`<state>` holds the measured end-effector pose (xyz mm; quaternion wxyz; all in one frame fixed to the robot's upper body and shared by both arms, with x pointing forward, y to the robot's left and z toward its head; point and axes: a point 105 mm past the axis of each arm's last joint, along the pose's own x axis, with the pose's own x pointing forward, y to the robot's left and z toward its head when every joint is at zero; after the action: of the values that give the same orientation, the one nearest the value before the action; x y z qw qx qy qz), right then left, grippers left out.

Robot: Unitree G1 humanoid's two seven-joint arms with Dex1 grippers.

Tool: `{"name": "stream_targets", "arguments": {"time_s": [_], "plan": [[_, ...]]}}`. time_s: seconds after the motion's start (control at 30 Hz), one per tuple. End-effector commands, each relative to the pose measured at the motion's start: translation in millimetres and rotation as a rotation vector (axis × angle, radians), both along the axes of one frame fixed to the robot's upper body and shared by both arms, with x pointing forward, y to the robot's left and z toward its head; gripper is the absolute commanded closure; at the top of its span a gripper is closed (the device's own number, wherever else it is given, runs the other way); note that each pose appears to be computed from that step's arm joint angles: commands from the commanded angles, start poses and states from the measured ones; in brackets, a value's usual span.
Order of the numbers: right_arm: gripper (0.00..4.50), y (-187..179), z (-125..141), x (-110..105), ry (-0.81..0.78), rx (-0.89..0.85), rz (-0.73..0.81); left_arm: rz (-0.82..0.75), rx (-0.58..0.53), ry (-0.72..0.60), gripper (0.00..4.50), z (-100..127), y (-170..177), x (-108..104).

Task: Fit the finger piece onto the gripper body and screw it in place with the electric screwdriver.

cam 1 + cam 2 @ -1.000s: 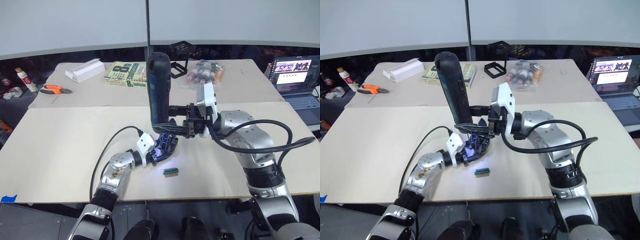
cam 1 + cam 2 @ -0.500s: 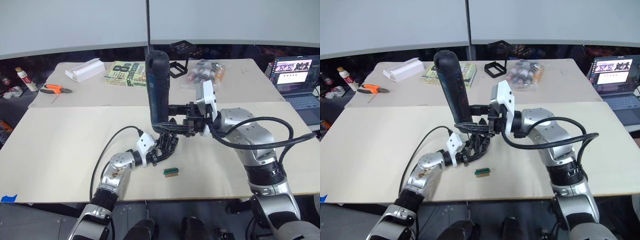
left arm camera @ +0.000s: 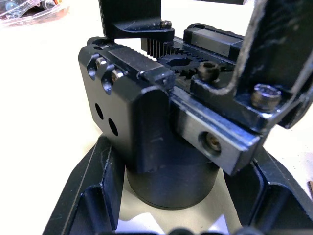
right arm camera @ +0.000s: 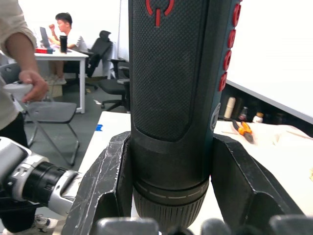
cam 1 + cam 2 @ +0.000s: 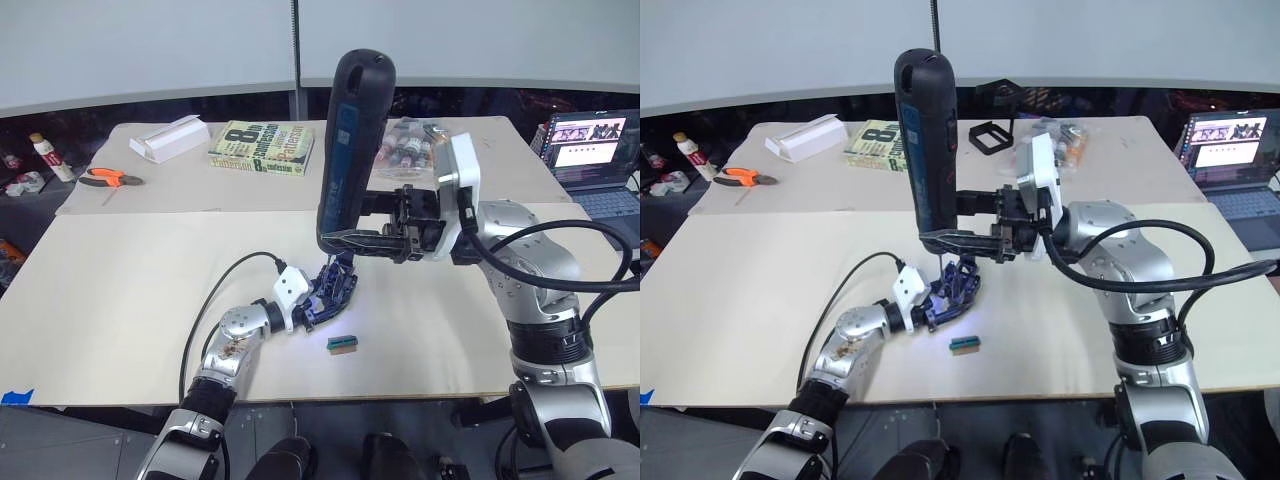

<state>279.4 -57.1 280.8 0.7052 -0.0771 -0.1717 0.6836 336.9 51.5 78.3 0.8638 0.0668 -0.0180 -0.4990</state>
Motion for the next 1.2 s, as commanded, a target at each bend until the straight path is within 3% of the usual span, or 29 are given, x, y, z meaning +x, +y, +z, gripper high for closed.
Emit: {"name": "stream_targets", "arguments": {"time_s": [0.03,0.1,0.27,0.4,0.5,0.67,0.77,0.83,1.07,1.2], "plan": [[2.64,-16,42,-27,-0.116,0.094,0.064,-0.009,-0.018,0.035,0.88,-4,0,-5],[2.64,-22,50,-32,-0.114,0.103,0.067,-0.004,-0.018,0.033,0.05,-3,3,-5],[2.64,-40,64,-39,-0.078,0.093,0.035,0.044,-0.015,0.014,0.05,1,21,-7],[2.64,-86,69,-23,0.085,-0.017,-0.145,0.066,-0.017,-0.010,0.05,12,57,-23],[2.64,-132,47,-3,0.252,-0.191,-0.350,0.073,-0.038,-0.017,0.05,27,87,-38],[2.64,-204,-8,25,0.518,-0.508,-0.727,-0.081,-0.039,-0.029,0.05,55,121,-78],[2.64,-229,-54,24,0.674,-0.769,-0.833,-0.107,0.008,-0.008,0.05,61,138,-92],[2.64,-239,-76,20,0.716,-0.906,-0.819,-0.107,0.039,-0.009,0.05,64,146,-95],[2.64,-256,-118,44,0.773,-0.999,-0.924,-0.079,0.090,0.010,0.05,68,165,-99],[2.64,-261,-127,53,0.788,-1.003,-0.960,-0.032,0.119,0.010,0.05,67,174,-98]]}}
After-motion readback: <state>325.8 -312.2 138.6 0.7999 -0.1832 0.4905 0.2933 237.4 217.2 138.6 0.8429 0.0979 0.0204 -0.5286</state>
